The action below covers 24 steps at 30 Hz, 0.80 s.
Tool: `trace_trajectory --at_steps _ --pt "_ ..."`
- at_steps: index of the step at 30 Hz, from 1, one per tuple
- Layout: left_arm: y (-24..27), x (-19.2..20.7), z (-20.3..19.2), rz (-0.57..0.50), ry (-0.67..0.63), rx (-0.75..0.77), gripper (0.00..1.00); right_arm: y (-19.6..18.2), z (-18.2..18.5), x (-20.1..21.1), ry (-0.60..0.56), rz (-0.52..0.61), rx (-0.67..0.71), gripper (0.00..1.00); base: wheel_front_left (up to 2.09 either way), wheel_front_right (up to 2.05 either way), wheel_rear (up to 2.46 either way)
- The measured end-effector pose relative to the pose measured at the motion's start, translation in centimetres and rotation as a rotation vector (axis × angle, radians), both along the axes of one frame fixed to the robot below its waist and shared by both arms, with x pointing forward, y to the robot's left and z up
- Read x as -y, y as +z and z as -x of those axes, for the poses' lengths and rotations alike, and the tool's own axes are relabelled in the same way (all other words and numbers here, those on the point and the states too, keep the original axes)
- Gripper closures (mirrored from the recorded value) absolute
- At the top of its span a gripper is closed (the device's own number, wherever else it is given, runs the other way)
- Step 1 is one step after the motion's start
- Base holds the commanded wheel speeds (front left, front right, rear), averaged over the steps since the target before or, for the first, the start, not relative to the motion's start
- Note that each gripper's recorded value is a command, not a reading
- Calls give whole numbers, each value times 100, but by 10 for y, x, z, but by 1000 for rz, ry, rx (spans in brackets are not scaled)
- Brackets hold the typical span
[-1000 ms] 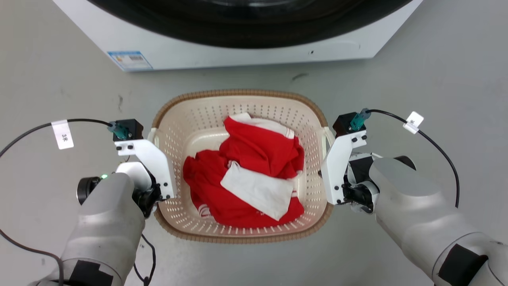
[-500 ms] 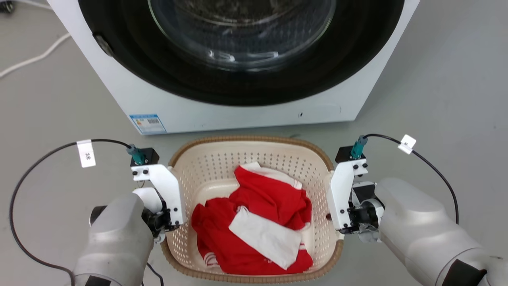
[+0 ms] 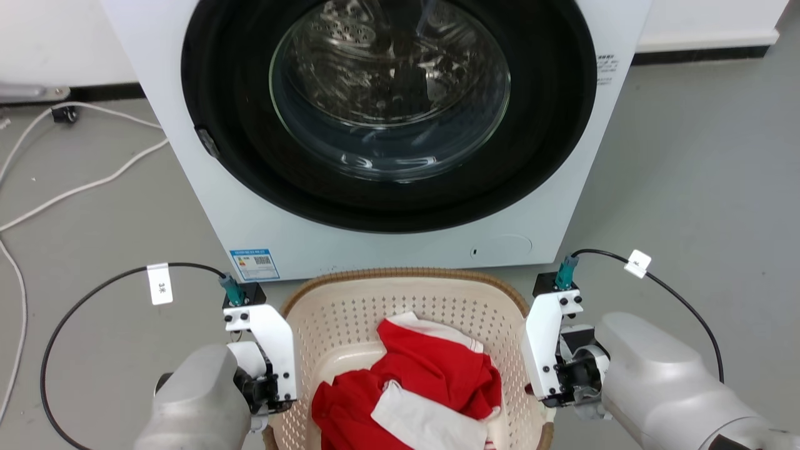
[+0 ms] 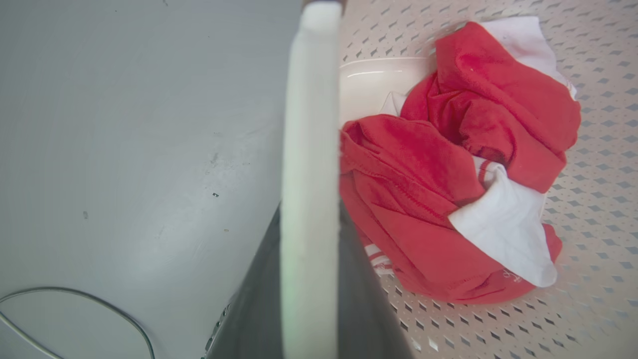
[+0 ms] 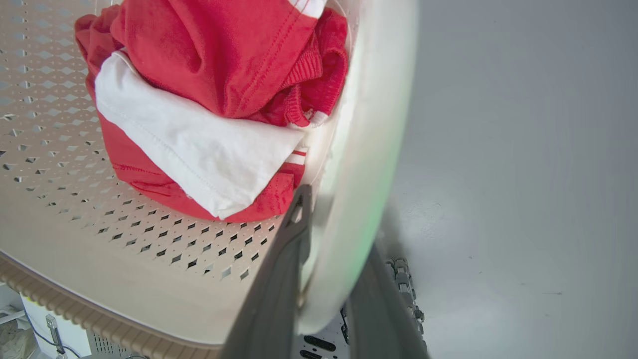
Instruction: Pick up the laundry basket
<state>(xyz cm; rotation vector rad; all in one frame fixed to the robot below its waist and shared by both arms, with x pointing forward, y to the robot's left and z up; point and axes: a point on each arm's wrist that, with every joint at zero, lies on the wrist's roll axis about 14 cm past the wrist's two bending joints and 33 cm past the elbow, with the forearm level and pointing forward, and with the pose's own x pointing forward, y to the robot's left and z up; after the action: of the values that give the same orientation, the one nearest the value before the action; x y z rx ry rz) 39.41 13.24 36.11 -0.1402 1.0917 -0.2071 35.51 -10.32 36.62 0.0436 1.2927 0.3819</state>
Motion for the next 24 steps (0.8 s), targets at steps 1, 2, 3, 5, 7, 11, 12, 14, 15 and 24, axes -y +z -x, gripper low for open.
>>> trace_trajectory --at_steps 1,2,3,5,7,11,12,14,15,24 --pt "0 0 4 -1 -2 -5 100 0 3 0 1 1 -1 100 0 0 0" --pt "1 0 7 -1 -2 -7 100 1 6 0 0 2 -6 100 0 0 0" --pt "2 0 9 2 -1 -12 100 3 7 1 -3 1 -9 100 0 0 0" --pt "4 1 12 6 -1 -18 100 5 9 1 -3 6 -8 100 0 0 0" --pt "3 2 16 9 -3 -30 100 6 11 2 -5 7 -11 100 0 0 0" --pt "1 3 25 13 -3 -52 100 4 17 4 -9 10 -18 100 0 0 0" --pt "1 3 25 12 -5 -50 100 4 17 4 -10 11 -17 100 0 0 0" --pt "2 3 25 12 -7 -49 100 5 17 4 -12 12 -17 100 0 0 0" --pt "2 4 26 12 -8 -48 100 4 17 5 -12 13 -18 100 0 0 0" --pt "0 6 27 17 -11 -55 100 2 18 6 -14 18 -23 100 0 0 0"
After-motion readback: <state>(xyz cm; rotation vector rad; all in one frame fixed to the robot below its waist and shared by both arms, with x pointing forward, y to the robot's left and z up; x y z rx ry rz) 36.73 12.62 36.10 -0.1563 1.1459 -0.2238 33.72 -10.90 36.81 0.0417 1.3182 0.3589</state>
